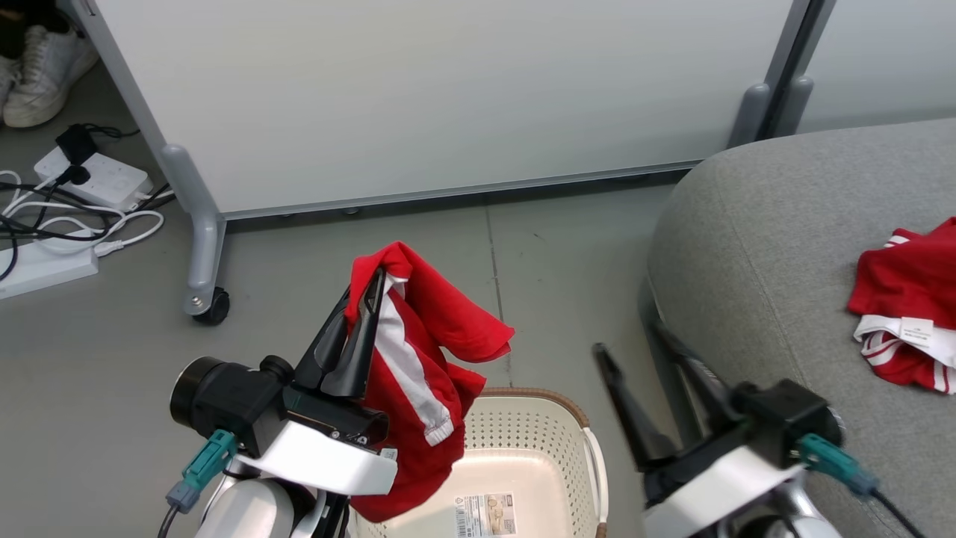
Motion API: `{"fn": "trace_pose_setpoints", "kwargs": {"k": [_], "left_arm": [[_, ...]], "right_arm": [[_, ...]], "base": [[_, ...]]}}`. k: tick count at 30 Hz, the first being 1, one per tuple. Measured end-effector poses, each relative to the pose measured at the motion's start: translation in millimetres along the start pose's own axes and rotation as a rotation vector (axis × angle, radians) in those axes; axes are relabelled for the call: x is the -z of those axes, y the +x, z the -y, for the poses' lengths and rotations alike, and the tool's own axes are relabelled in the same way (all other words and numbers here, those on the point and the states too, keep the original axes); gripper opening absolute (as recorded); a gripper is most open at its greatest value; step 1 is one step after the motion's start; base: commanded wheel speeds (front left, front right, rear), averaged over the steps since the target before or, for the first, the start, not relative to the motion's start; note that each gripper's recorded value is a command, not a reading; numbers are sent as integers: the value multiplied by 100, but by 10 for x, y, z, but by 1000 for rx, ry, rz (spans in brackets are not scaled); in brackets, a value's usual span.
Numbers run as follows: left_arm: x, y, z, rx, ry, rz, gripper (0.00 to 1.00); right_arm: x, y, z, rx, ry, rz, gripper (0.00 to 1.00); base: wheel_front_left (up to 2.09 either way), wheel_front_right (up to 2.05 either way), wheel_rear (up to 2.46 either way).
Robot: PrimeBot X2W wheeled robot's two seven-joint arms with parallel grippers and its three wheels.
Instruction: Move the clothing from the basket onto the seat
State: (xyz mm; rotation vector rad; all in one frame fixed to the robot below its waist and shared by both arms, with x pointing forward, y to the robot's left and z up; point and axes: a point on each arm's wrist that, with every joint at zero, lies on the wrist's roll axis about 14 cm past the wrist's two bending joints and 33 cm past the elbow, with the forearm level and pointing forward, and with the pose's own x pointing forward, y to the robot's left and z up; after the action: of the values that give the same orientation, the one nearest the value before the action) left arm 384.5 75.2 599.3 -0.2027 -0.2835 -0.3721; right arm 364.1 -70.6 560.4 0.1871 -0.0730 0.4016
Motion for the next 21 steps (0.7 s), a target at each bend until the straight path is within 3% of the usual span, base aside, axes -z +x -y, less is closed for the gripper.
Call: {"fn": "trace_pose_setpoints", "kwargs": {"k": [9, 15, 21], "left_arm": [[-60, -43, -27, -9, 3, 15, 0], [-75, -100, -45, -16, 7, 16, 0], [-78, -131, -24, -15, 6, 14, 0]], "right_arm": [[96, 291, -986, -333, 39, -33, 100], [366, 322, -1492, -517, 34, -113, 100], [583, 366, -1655, -596, 7, -172, 100]], "base": [[0, 0, 0], [0, 0, 0], [0, 0, 0]]}}
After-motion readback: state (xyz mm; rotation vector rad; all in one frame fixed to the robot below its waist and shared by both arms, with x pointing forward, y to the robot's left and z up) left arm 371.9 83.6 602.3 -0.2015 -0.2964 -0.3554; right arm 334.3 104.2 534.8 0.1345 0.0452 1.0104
